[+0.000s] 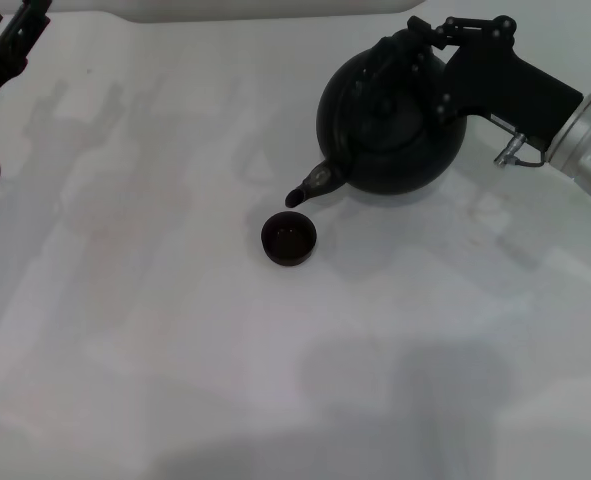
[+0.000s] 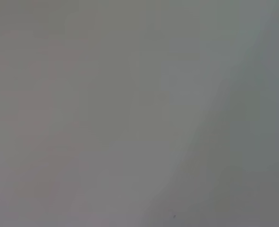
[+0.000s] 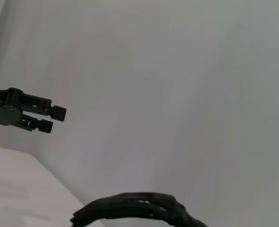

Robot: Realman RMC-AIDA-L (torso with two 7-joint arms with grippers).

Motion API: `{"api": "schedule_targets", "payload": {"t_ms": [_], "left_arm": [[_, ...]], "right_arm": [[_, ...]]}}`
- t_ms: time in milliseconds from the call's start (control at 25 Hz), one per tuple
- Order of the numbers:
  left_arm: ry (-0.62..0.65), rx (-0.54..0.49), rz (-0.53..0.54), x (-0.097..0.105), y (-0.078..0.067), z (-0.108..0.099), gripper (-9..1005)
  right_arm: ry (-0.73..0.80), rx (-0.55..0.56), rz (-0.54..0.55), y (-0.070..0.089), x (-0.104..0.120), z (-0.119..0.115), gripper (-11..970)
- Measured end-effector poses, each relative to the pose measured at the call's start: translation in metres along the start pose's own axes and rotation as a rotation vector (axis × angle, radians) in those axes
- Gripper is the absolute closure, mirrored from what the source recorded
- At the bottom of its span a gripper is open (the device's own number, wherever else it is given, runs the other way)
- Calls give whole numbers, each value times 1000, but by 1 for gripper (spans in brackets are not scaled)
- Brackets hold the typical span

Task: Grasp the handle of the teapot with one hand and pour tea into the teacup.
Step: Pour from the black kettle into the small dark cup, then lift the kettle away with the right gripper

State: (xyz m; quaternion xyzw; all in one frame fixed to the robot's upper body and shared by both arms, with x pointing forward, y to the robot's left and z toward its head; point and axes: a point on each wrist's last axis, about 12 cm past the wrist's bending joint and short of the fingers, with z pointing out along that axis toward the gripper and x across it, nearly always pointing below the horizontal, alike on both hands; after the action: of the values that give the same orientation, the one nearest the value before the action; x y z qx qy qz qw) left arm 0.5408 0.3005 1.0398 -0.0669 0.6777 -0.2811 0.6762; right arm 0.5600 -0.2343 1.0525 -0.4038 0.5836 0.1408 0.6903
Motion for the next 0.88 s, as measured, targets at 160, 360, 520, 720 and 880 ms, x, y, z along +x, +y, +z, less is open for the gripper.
{"api": "schedule_targets", "payload": {"t_ms": [160, 360, 520, 720, 880], "left_arm": [[0, 0, 0, 0, 0, 0, 136], [0, 0, 1, -1, 0, 0, 136], [0, 0, 2, -1, 1, 0, 136], [-1, 1, 2, -1, 0, 0, 136], [-3, 1, 4, -2, 1, 1, 136]], "right_arm": [[-9, -2, -5, -1, -2, 1, 829], [-12, -6, -13, -3, -3, 3, 829], [-12, -9, -21, -4, -3, 5, 831], [-13, -22, -35, -6, -5, 6, 833], [-5, -36, -51, -9, -5, 8, 833]]}}
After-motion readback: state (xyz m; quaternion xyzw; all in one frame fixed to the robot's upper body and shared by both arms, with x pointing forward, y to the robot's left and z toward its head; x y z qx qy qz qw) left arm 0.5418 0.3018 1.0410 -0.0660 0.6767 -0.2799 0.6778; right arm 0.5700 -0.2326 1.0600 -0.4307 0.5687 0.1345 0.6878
